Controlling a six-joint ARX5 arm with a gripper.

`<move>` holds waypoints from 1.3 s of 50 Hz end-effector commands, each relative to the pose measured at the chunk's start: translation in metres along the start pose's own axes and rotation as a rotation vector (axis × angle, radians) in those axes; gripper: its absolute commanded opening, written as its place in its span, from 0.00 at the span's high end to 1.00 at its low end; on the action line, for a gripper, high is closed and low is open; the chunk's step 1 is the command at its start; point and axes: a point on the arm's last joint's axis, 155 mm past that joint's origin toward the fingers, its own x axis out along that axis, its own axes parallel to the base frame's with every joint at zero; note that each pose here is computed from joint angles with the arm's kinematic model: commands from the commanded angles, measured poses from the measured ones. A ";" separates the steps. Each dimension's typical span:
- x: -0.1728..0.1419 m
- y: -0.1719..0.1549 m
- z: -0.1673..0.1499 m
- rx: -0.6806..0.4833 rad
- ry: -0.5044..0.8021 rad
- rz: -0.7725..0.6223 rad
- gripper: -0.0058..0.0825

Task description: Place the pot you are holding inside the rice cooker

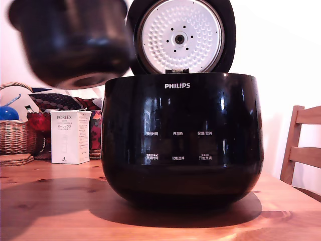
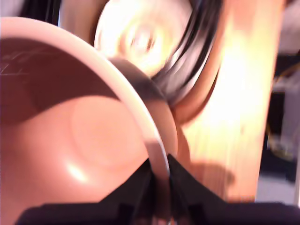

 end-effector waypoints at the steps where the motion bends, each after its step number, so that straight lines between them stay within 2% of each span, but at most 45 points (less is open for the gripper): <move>1: -0.016 0.001 0.026 0.044 -0.101 0.038 0.96; 11: -0.019 -0.012 0.063 0.112 -0.236 0.006 0.96; 27: -0.017 -0.014 0.102 0.189 -0.353 0.021 0.96; 55: 0.017 -0.009 0.111 0.206 -0.321 -0.006 0.96; 56: 0.018 -0.008 0.110 0.319 -0.316 0.015 0.96; 65: 0.038 -0.005 0.105 0.357 -0.266 0.001 0.96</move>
